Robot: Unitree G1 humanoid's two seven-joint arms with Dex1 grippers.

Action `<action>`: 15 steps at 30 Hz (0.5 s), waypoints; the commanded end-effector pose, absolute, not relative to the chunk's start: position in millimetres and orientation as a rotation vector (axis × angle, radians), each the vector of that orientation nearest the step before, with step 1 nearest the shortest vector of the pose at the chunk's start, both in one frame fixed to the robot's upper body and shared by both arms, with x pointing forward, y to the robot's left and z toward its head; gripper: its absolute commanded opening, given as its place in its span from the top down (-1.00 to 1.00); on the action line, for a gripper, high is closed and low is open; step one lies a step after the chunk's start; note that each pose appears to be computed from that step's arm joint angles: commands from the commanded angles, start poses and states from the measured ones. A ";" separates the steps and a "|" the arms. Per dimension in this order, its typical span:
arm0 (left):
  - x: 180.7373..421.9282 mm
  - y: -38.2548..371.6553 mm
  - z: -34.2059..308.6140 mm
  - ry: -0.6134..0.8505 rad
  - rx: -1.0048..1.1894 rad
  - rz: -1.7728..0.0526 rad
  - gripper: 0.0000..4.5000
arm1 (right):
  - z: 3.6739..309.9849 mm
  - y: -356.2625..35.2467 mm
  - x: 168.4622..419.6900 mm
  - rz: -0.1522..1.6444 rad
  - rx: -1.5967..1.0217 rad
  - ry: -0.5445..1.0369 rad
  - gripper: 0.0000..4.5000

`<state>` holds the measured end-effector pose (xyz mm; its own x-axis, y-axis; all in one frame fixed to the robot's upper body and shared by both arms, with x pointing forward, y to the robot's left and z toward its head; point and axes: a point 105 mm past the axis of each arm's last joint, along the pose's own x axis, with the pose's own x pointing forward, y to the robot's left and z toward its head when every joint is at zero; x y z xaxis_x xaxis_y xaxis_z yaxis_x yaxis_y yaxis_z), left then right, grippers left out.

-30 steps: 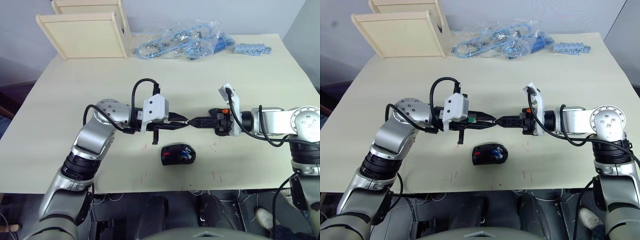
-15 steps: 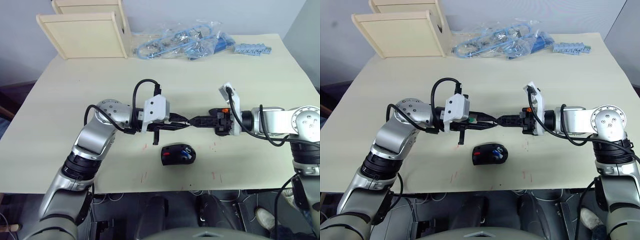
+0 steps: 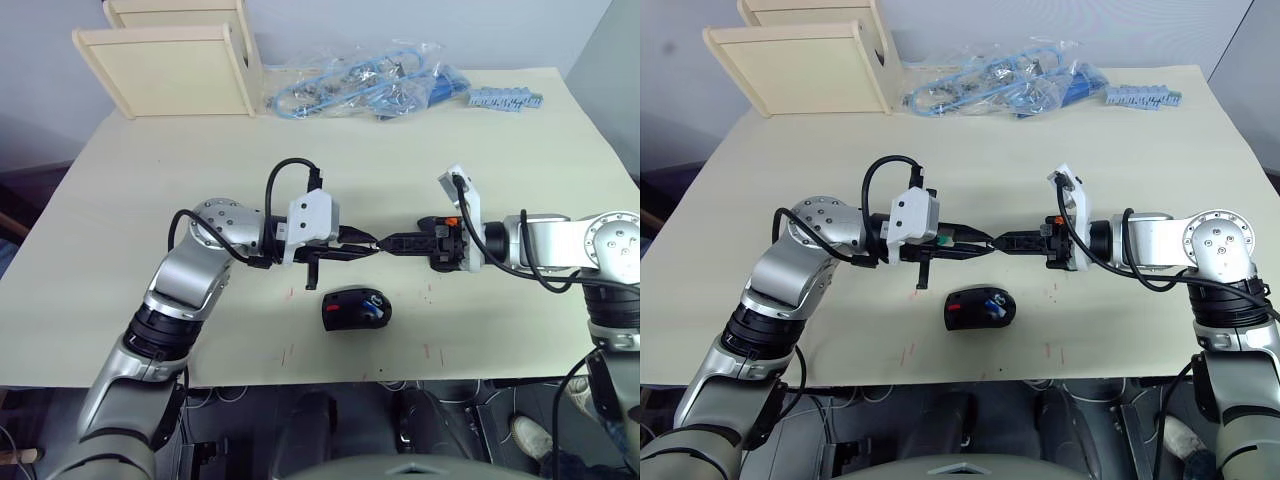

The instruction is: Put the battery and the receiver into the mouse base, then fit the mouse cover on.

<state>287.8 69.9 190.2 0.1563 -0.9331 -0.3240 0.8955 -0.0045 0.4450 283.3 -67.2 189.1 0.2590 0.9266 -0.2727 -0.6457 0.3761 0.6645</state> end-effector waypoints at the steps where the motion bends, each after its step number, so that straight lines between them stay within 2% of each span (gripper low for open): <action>1: 286.8 68.0 200.3 -0.122 0.668 -1.438 0.98 | 199.9 -65.1 279.9 1.155 0.468 0.671 0.36; 15: 287.3 67.9 200.0 -0.119 0.666 -1.437 0.98 | 198.2 -64.3 279.1 1.156 0.468 0.674 0.36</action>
<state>287.9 69.9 190.5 0.1569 -0.9331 -0.3235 0.8949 -0.0043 0.4462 282.5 -65.7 187.1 0.2516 0.9265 -0.2798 -0.6445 0.3761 0.6657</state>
